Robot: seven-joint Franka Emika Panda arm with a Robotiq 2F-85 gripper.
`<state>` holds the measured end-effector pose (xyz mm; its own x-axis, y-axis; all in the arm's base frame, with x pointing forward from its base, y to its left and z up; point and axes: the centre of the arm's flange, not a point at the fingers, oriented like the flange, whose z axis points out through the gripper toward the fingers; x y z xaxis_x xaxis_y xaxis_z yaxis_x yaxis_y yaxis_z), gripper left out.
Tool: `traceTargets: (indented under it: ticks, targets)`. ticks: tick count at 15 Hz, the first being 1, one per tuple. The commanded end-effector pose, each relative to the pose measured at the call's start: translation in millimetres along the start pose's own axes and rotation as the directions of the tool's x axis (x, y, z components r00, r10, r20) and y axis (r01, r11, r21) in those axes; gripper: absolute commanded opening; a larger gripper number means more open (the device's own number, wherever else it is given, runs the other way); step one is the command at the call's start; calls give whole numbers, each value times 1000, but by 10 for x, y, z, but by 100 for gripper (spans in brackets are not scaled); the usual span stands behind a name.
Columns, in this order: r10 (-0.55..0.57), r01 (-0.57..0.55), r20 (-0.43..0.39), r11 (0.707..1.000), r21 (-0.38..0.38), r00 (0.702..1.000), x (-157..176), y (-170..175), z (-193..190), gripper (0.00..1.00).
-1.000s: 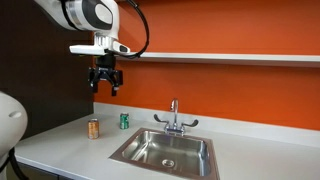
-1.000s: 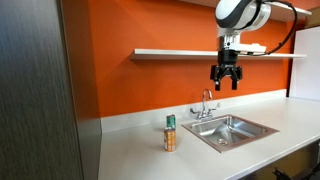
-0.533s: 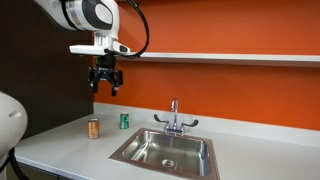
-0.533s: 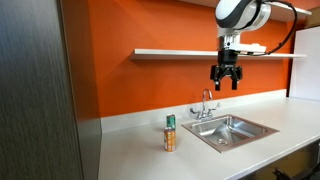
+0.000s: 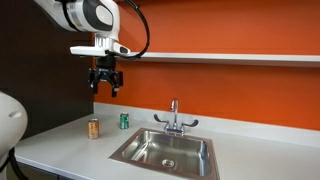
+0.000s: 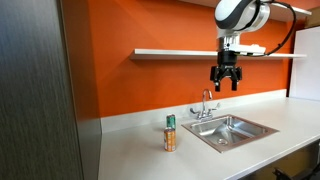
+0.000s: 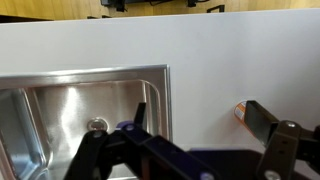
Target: Pick up the orange canned drink and put it in the sink
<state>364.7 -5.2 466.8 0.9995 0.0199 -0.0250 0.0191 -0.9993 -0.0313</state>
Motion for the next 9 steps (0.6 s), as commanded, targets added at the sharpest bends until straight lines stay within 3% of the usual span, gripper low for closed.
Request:
traceTargets:
  ticks: [1, 9]
  targets:
    - [-54, 55, 27, 998, -14, 998, 231, -36, 116, 100]
    - [-216, 219, 86, 976, -20, 973, 722, -580, 448, 100]
